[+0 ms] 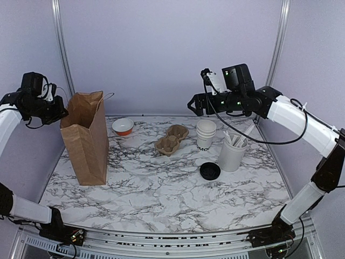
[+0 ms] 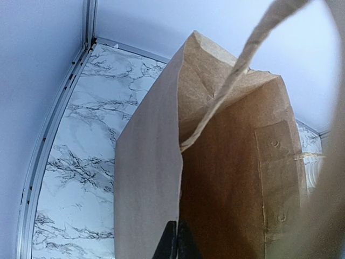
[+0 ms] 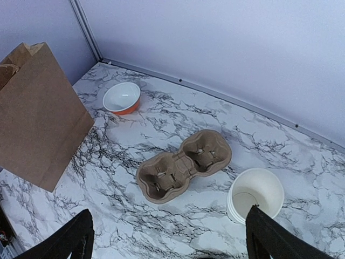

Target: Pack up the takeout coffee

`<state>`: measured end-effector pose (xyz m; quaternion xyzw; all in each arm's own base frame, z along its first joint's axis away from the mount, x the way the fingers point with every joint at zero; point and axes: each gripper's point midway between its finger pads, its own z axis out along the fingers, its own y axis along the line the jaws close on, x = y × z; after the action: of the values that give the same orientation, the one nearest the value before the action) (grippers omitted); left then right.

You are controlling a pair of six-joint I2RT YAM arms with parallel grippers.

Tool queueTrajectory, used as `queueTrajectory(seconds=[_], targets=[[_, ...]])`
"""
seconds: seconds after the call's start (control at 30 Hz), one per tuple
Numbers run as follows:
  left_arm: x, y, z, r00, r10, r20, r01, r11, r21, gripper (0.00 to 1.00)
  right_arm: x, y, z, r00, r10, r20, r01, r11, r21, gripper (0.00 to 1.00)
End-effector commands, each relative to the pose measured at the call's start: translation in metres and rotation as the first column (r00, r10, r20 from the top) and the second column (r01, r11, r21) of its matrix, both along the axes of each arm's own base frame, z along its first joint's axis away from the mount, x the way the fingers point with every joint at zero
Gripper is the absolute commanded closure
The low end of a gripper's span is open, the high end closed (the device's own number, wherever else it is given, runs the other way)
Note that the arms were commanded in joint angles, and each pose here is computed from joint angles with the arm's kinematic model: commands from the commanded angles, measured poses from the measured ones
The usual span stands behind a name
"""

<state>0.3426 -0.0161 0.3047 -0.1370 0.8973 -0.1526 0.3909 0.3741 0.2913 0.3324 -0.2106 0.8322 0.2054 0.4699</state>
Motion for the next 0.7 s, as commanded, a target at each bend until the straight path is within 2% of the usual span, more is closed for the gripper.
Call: queueTrajectory(seconds=[0.0, 0.07, 0.17, 0.27, 0.3, 0.47, 0.53, 0.57, 0.67], targets=[[0.005, 0.005, 0.005, 1.000, -0.012, 0.001, 0.012, 1.000, 0.014, 0.98, 0.008, -0.006, -0.007, 1.000, -0.024, -0.004, 0.024, 0.999, -0.032, 0.05], [0.007, 0.008, 0.003, 1.000, -0.009, -0.007, 0.009, 1.000, 0.014, 0.97, 0.010, -0.007, -0.011, 0.999, -0.032, -0.007, 0.032, 0.998, -0.047, 0.05], [0.009, 0.008, 0.004, 1.000, -0.010, -0.004, 0.010, 1.000, 0.017, 0.90, 0.014, -0.009, -0.018, 0.999, -0.047, -0.016, 0.046, 0.996, -0.080, 0.05], [0.008, 0.009, 0.007, 1.000, -0.009, 0.006, 0.009, 1.000, 0.026, 0.76, 0.017, -0.011, -0.026, 0.998, -0.057, -0.030, 0.053, 0.992, -0.112, 0.06], [0.008, 0.009, 0.008, 1.000, -0.009, 0.009, 0.009, 1.000, 0.028, 0.70, 0.018, -0.011, -0.029, 0.998, -0.058, -0.036, 0.053, 0.991, -0.120, 0.06], [0.003, 0.008, 0.021, 0.999, -0.012, 0.043, 0.011, 1.000, 0.027, 0.32, 0.018, -0.011, -0.039, 0.997, -0.060, -0.057, 0.052, 0.989, -0.141, 0.07], [0.000, 0.010, 0.029, 0.998, -0.004, 0.063, 0.001, 0.999, 0.035, 0.05, 0.019, -0.013, -0.043, 0.996, -0.068, -0.062, 0.058, 0.987, -0.151, 0.07], [-0.002, 0.011, 0.034, 0.997, 0.004, 0.074, -0.008, 0.999, 0.041, 0.01, 0.019, -0.013, -0.044, 0.996, -0.069, -0.063, 0.059, 0.986, -0.154, 0.08], [-0.009, 0.018, 0.047, 0.994, 0.037, 0.106, -0.044, 0.997, 0.069, 0.01, 0.020, -0.015, -0.046, 0.995, -0.078, -0.063, 0.066, 0.984, -0.166, 0.08]])
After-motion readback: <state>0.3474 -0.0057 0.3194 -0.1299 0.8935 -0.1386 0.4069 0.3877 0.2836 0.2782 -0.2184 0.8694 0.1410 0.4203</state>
